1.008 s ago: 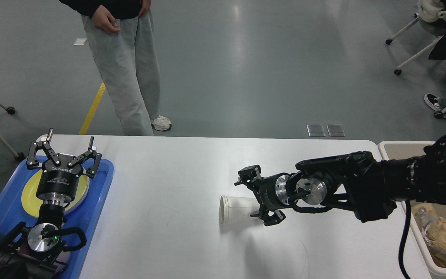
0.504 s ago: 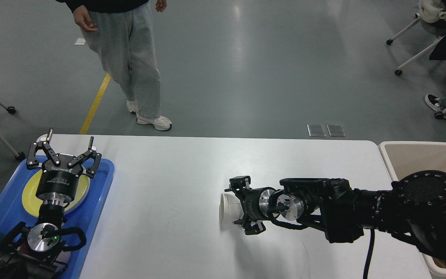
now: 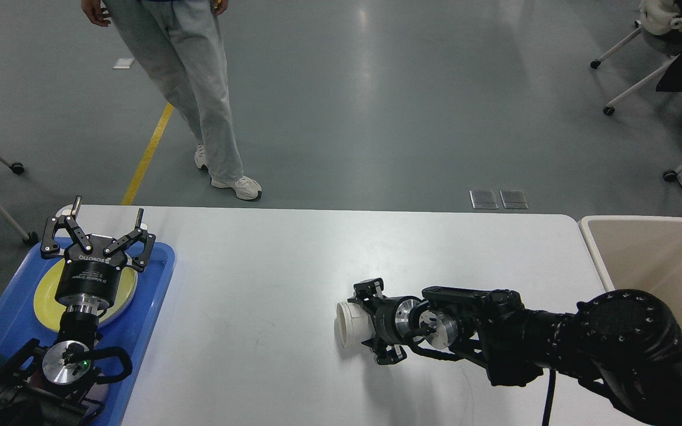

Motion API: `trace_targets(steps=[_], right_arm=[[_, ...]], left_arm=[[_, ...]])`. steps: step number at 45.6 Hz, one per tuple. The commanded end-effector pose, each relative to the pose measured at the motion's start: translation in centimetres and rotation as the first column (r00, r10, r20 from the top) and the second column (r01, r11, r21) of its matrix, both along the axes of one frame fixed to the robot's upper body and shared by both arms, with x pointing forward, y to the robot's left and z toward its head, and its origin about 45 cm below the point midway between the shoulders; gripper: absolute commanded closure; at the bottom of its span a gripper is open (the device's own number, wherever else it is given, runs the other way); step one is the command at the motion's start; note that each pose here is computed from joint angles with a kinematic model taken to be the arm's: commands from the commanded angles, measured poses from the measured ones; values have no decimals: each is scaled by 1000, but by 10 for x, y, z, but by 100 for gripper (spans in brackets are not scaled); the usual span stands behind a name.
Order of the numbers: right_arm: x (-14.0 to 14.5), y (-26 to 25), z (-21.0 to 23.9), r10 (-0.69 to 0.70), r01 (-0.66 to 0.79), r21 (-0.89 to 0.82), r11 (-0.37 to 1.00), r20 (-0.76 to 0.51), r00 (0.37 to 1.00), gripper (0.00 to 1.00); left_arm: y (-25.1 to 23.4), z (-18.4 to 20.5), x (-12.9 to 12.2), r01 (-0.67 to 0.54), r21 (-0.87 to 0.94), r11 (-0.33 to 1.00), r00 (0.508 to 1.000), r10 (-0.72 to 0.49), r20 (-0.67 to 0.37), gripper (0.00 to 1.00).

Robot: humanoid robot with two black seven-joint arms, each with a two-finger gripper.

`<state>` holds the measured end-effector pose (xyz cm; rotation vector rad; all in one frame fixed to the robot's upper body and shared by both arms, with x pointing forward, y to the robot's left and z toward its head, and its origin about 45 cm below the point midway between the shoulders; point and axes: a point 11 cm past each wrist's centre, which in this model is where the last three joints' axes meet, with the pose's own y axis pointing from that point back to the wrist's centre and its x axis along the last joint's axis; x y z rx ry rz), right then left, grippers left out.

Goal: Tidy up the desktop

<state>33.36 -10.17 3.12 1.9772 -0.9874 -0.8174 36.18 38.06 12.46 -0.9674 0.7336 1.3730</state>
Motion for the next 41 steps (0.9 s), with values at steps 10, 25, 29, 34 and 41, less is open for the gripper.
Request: trace_targets(steps=[10,25,29,34,41], right_arm=[[4,-3,8,70,-70,0,998,9,998,100],[4,-1,19,87,-87,14,996,3,996,100],[9,-2,33,129,-129,2,992,11,992,100],[7,-12,63,268,-267,-90,959,5,963,100],[12,-50,108,473,-454,-338,825,-30,881,100]], left_arm=[[0,0,0,0,0,1000,1000,0,0,4],[0,0,0,-1,-1,1000,1000,1,1,4],[0,0,0,-1,-1,1000,1000,1,1,4],[1,1,0,-2,1,1000,1000,2,1,4],[1,1,0,-2,1,1000,1000,2,1,4]])
